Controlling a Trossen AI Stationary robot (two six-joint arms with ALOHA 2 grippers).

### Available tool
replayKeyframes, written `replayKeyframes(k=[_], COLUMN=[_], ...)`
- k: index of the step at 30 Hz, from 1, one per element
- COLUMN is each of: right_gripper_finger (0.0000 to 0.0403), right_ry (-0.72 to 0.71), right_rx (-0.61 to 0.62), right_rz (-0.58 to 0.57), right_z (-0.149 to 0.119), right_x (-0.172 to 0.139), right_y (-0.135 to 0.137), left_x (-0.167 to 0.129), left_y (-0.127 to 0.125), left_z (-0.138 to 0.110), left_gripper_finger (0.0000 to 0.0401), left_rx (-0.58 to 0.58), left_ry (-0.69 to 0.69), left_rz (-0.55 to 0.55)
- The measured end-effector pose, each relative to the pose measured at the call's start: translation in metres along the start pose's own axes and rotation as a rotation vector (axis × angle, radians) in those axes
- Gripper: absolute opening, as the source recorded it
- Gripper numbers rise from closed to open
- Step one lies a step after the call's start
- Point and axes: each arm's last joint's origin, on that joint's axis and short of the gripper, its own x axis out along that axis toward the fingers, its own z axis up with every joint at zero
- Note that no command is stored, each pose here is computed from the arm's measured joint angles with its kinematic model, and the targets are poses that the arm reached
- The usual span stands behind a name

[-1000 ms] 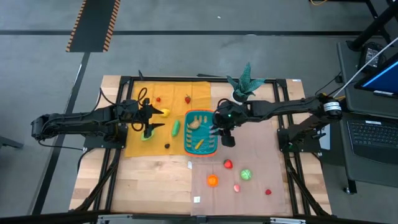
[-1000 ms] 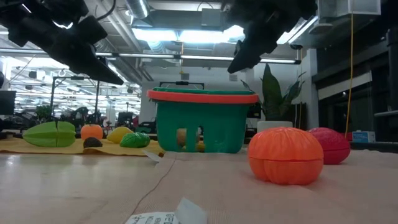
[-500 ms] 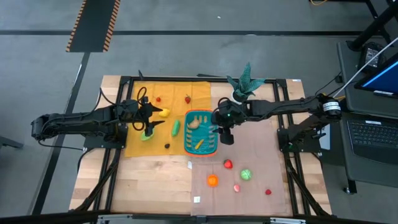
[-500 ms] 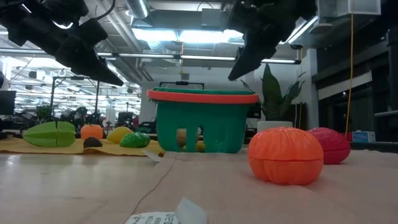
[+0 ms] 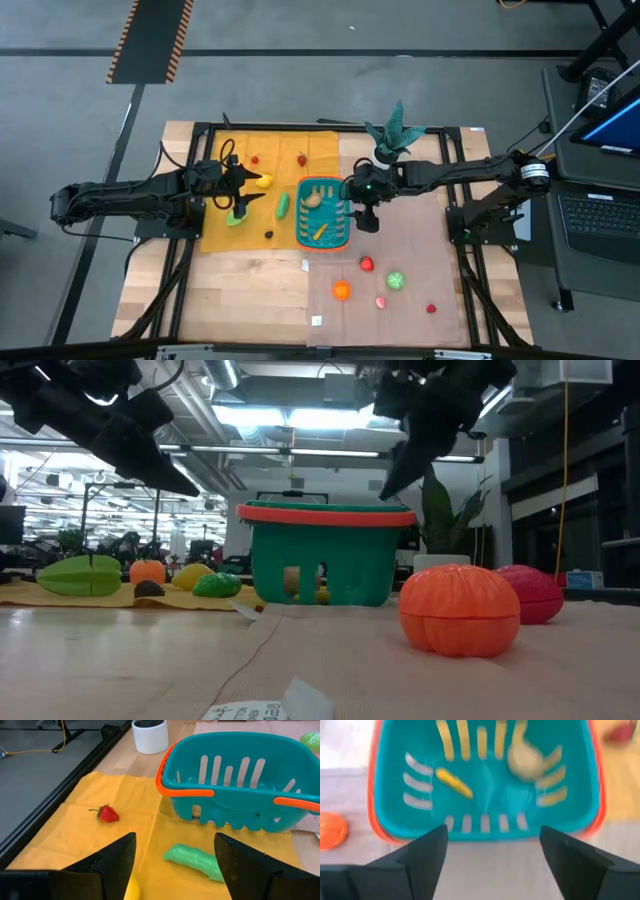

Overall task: Pick and placing Produce into tupperware
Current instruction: Put the bottom strawberry into the basket

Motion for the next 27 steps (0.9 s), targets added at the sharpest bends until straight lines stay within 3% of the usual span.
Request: replayKeyframes(k=[6,14,19,27], right_gripper_finger=[0.0317,0.0317,0.0317,0.0317], right_ry=[0.152,0.153,0.126,0.083], right_rx=[0.106,0.176,0.212,0.267], right_rz=[-0.007,-0.016,-0.07,-0.022], right_z=[-0.015,-0.023,-0.042,-0.075], right_x=[-0.002,-0.027,-0.044,-0.04], right_y=[0.0,0.009,0.032,0.084], left_x=[0.0,0.0,0.0,0.0], left_y=[0.0,0.0,0.0,0.0], left_z=[0.0,0.0,0.0,0.001], left_gripper_finger=[0.0261,0.0261,0.0261,0.0261], left_rx=[-0.024,-0.06,-0.077,-0.077], left_ry=[-0.004,-0.004,-0.005,-0.005], left_rz=[0.0,0.0,-0.001,-0.001])
